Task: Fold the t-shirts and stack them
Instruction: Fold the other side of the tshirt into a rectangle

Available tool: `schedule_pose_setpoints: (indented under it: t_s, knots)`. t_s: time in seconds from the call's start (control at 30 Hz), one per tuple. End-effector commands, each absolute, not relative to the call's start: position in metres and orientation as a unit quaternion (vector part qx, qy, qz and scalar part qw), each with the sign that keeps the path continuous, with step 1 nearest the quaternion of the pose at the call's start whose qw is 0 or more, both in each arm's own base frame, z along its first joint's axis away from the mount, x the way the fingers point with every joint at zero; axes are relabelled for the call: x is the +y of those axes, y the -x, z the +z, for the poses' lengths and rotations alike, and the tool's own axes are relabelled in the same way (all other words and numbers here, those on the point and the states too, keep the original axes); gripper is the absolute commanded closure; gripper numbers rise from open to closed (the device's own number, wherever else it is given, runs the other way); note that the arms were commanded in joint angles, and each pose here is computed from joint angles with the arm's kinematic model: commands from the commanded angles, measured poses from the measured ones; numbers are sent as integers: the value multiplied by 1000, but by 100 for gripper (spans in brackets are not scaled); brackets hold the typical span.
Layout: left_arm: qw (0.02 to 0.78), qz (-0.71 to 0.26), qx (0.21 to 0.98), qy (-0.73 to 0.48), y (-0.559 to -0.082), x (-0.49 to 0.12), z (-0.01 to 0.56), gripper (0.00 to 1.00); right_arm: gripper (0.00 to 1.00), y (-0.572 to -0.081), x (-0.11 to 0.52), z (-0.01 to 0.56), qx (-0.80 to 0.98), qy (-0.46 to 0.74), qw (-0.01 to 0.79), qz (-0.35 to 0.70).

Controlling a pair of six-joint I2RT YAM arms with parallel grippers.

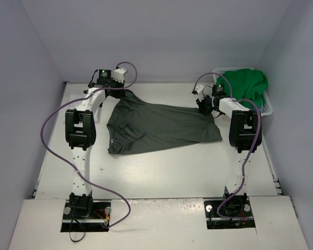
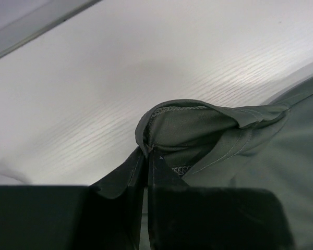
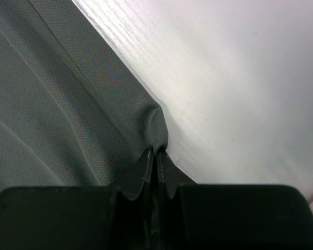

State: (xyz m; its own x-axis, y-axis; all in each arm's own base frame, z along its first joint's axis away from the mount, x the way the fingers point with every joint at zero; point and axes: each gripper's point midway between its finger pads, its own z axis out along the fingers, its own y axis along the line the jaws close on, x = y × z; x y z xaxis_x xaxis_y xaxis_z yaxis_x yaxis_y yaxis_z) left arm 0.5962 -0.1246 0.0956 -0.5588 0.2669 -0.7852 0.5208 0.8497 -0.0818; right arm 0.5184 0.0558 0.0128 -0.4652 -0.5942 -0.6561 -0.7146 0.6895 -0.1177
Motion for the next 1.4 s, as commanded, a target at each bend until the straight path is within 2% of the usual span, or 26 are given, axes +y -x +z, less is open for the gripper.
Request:
schedule_pose_setpoints:
  t_s: [0.0, 0.3, 0.63, 0.87, 1.37]
  knots:
    - [488, -157, 828, -229, -605, -127, 175, 100, 100, -507, 52, 22, 861, 374, 337, 74]
    - [472, -202, 827, -230, -587, -140, 180, 100, 100, -514, 50, 26, 860, 353, 364, 57]
    - [469, -215, 823, -238, -571, -144, 191, 100, 100, -556, 54, 72, 839, 321, 437, 33]
    - [466, -225, 821, -242, -554, -146, 197, 100, 100, -567, 65, 100, 824, 327, 462, 19]
    - [446, -233, 823, -263, -511, -145, 202, 100, 100, -540, 83, 115, 811, 363, 459, -9]
